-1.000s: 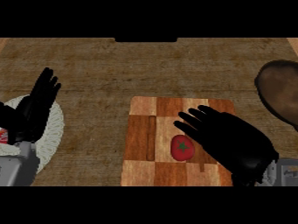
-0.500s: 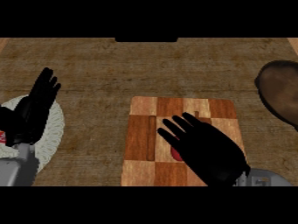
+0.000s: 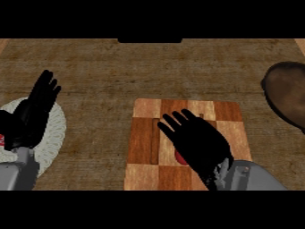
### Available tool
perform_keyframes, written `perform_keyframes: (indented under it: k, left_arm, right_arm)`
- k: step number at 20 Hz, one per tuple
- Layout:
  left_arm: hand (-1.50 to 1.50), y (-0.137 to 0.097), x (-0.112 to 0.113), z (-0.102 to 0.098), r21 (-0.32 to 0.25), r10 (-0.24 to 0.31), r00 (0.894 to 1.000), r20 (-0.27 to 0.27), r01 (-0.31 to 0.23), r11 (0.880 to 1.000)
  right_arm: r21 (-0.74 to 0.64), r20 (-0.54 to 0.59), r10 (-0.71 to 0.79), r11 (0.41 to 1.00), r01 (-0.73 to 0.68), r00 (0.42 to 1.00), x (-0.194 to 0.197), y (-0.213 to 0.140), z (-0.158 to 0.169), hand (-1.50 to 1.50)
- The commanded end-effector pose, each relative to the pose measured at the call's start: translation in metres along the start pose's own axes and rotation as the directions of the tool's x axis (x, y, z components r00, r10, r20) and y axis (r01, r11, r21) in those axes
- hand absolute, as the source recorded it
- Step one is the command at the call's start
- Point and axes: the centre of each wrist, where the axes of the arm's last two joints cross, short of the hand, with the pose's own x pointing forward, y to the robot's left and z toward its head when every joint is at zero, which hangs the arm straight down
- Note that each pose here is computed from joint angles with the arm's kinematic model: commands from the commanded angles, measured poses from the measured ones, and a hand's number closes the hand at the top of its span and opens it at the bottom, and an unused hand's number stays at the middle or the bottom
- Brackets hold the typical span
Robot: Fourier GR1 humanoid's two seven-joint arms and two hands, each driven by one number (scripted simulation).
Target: Pick the tomato from the cutting board and place it in the pan
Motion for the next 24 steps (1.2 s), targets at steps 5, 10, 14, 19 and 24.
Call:
perform_keyframes:
  k: [5, 10, 14, 19, 24]
  left_arm:
    - [0.00, 0.018, 0.005, 0.007, -0.013, -0.023, 1.000, 0.017, 0.023, 1.000]
    - [0.00, -0.005, 0.000, -0.005, -0.008, 0.011, 1.000, -0.005, -0.011, 1.000]
    - [0.00, -0.003, -0.009, 0.005, -0.001, -0.019, 1.000, 0.009, 0.019, 1.000]
    - [0.00, -0.016, -0.012, 0.000, -0.007, -0.002, 1.000, -0.006, 0.002, 1.000]
    - [0.00, 0.001, 0.015, 0.005, -0.013, 0.014, 1.000, -0.005, -0.014, 1.000]
  right_arm:
    - [0.056, -0.002, 0.018, 0.998, -0.018, 1.000, 0.001, 0.030, -0.024, -1.50]
    - [0.063, 0.003, 0.024, 0.998, -0.024, 1.000, 0.004, 0.036, -0.036, -1.50]
    - [0.024, 0.015, -0.036, 0.999, 0.036, 0.999, -0.006, 0.047, -0.041, -1.50]
    - [0.074, 0.021, -0.046, 0.996, 0.044, 0.999, -0.016, 0.068, -0.058, -1.50]
    - [0.058, 0.082, -0.024, 0.998, 0.020, 0.996, -0.012, 0.059, -0.089, 1.50]
